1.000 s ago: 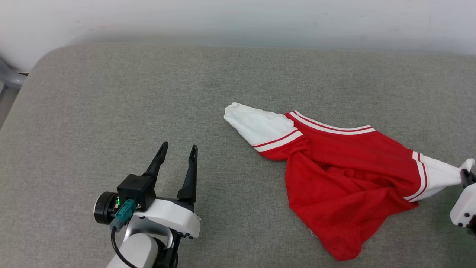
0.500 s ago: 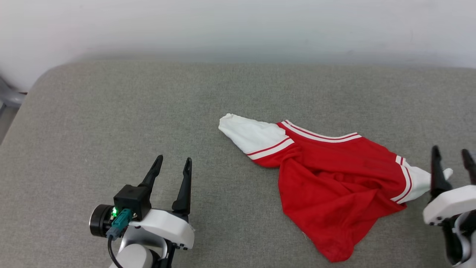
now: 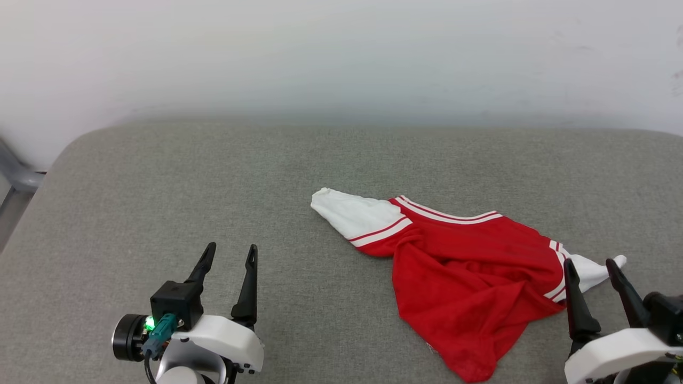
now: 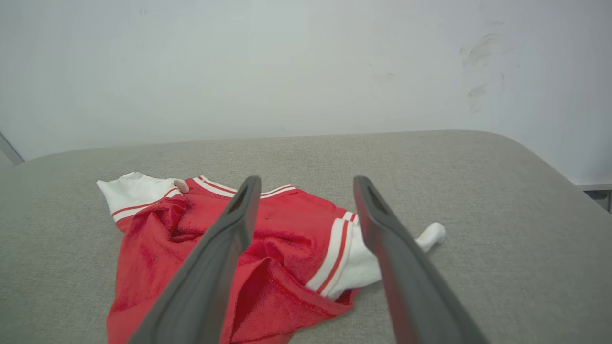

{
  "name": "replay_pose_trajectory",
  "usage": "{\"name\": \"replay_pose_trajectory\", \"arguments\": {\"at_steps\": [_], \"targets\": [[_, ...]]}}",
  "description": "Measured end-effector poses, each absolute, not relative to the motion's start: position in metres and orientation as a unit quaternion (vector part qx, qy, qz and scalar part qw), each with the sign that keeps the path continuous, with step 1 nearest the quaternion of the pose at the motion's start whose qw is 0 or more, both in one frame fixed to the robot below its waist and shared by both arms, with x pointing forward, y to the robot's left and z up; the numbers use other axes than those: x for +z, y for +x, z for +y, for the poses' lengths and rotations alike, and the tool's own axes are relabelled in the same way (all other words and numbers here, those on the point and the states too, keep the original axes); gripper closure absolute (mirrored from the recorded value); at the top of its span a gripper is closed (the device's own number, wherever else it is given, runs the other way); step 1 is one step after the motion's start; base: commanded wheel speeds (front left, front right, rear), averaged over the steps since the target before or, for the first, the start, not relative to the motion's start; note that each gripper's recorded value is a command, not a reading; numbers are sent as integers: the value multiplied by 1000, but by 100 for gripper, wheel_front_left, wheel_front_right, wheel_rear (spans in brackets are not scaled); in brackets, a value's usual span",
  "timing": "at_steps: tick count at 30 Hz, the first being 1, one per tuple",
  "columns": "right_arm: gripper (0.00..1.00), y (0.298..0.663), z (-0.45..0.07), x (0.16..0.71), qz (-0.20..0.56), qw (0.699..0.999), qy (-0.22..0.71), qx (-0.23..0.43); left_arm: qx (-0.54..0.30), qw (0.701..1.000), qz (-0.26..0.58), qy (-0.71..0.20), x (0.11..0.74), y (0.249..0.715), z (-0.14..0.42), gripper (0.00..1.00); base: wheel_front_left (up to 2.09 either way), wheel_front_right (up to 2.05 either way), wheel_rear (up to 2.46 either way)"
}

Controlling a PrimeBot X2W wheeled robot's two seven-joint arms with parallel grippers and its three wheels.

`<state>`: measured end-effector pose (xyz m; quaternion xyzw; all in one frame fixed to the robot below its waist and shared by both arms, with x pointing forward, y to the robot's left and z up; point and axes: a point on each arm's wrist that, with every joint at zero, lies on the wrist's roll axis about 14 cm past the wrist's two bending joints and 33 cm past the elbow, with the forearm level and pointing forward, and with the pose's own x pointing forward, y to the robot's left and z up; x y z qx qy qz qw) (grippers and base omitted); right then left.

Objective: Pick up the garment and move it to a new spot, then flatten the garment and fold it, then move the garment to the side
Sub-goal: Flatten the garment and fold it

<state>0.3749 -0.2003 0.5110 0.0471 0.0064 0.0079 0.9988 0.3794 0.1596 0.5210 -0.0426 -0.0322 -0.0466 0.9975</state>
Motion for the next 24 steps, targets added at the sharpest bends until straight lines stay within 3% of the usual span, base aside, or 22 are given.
{"name": "replay_pose_trajectory", "arguments": {"at_steps": [6,13,24], "targets": [[0,357,-201,518,14,999,49,7,-63,997,-26,-34,524,384,153,0,0,0,0],[0,355,-204,517,25,998,59,0,-133,991,0,-30,540,427,124,0,0,0,0],[0,367,-223,496,48,996,69,-34,-232,956,182,-8,504,508,83,0,0,0,0]]}}
